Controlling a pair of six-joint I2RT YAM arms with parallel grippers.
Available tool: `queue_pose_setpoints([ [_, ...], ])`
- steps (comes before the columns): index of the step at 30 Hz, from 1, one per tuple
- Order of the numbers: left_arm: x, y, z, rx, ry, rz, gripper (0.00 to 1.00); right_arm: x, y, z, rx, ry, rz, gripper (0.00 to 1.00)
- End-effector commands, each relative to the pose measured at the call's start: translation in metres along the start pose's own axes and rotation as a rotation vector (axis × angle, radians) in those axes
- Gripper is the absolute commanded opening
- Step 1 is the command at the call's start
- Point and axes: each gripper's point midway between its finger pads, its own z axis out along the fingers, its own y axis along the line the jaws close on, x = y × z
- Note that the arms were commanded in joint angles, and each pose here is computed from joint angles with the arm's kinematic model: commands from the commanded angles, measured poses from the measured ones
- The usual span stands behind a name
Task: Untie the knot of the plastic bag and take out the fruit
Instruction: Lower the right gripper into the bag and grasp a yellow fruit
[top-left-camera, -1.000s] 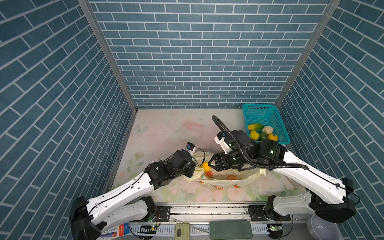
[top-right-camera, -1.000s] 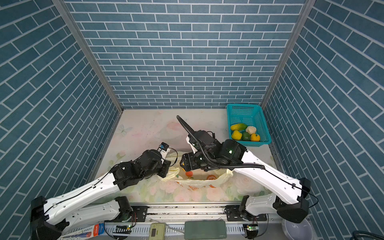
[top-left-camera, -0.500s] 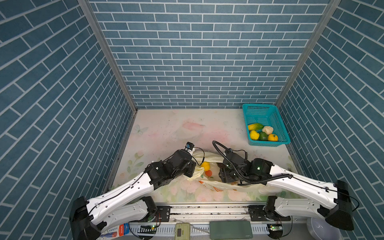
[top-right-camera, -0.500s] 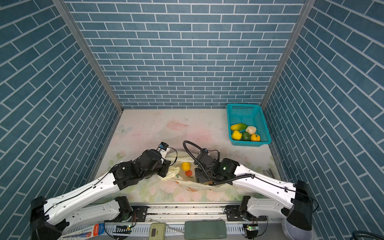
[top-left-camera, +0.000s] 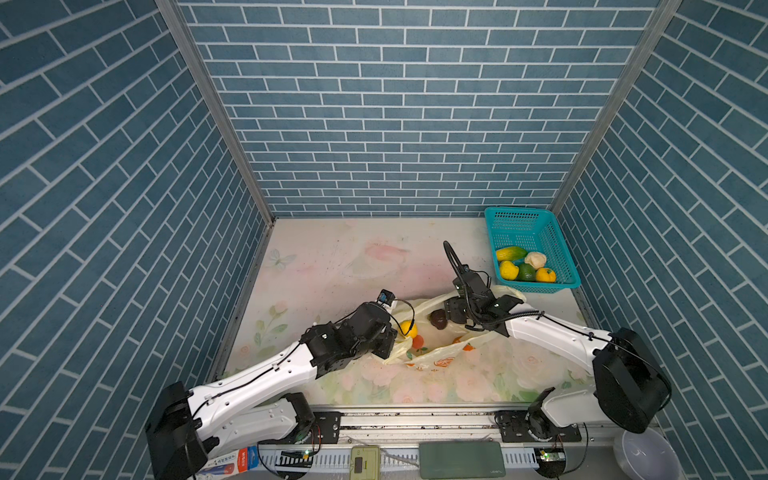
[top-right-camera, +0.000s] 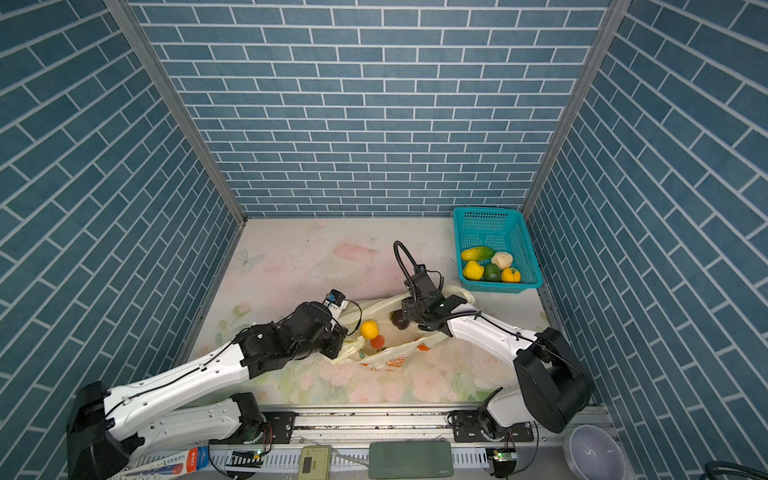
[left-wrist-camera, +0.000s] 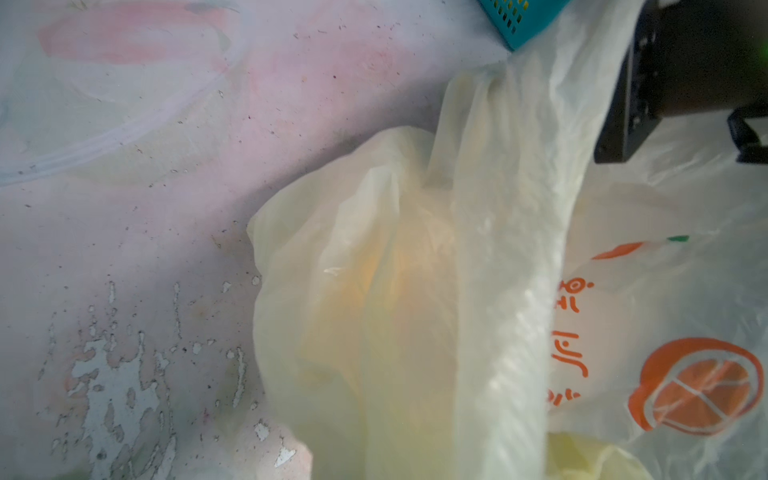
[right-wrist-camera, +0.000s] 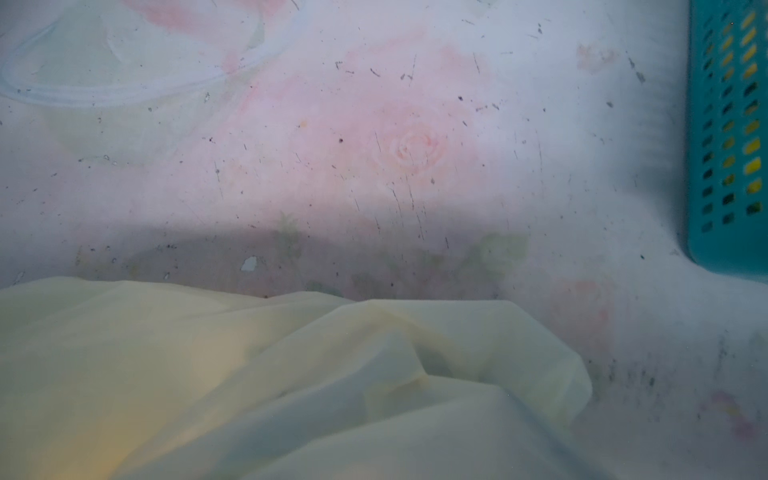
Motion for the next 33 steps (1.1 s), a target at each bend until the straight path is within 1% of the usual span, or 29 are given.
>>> queue_pose_setpoints([
  [1, -0.002, -0.008, 0.007, 0.019, -0.002, -0.008, 0.00, -0.022, 0.022, -0.012, -0.101, -0.043, -0.035, 0.75],
  [3, -0.009, -0.009, 0.008, 0.014, -0.021, -0.020, 0.00, -0.011, 0.032, -0.026, -0.137, -0.013, -0.026, 0.75],
  [6, -0.014, -0.010, 0.011, 0.010, -0.032, -0.032, 0.00, 0.008, 0.045, -0.046, -0.163, 0.051, -0.045, 0.77],
  [9, -0.017, -0.010, 0.013, -0.002, -0.031, -0.043, 0.00, 0.026, 0.058, -0.061, -0.173, 0.098, -0.062, 0.77],
  [13, -0.021, -0.008, 0.013, -0.016, -0.036, -0.058, 0.00, 0.043, 0.059, -0.068, -0.143, 0.110, -0.053, 0.78],
  [17, -0.023, -0.004, 0.014, -0.038, -0.041, -0.095, 0.00, 0.058, 0.054, -0.069, -0.113, 0.080, -0.026, 0.78],
  [21, -0.026, 0.001, 0.013, -0.052, -0.049, -0.149, 0.00, 0.079, 0.049, -0.069, -0.069, 0.051, -0.065, 0.77],
  [23, -0.028, 0.004, 0.014, -0.058, -0.052, -0.169, 0.00, 0.093, 0.048, -0.066, -0.070, 0.052, -0.082, 0.77],
  [27, -0.034, 0.009, 0.013, -0.060, -0.078, -0.197, 0.00, 0.126, 0.042, -0.054, -0.044, 0.094, -0.109, 0.77],
  [31, -0.039, 0.015, 0.010, -0.075, -0.094, -0.191, 0.00, 0.153, 0.033, -0.041, -0.017, 0.154, -0.131, 0.77],
  [33, -0.037, 0.017, 0.009, -0.079, -0.083, -0.173, 0.00, 0.167, 0.030, -0.035, -0.007, 0.187, -0.132, 0.77],
])
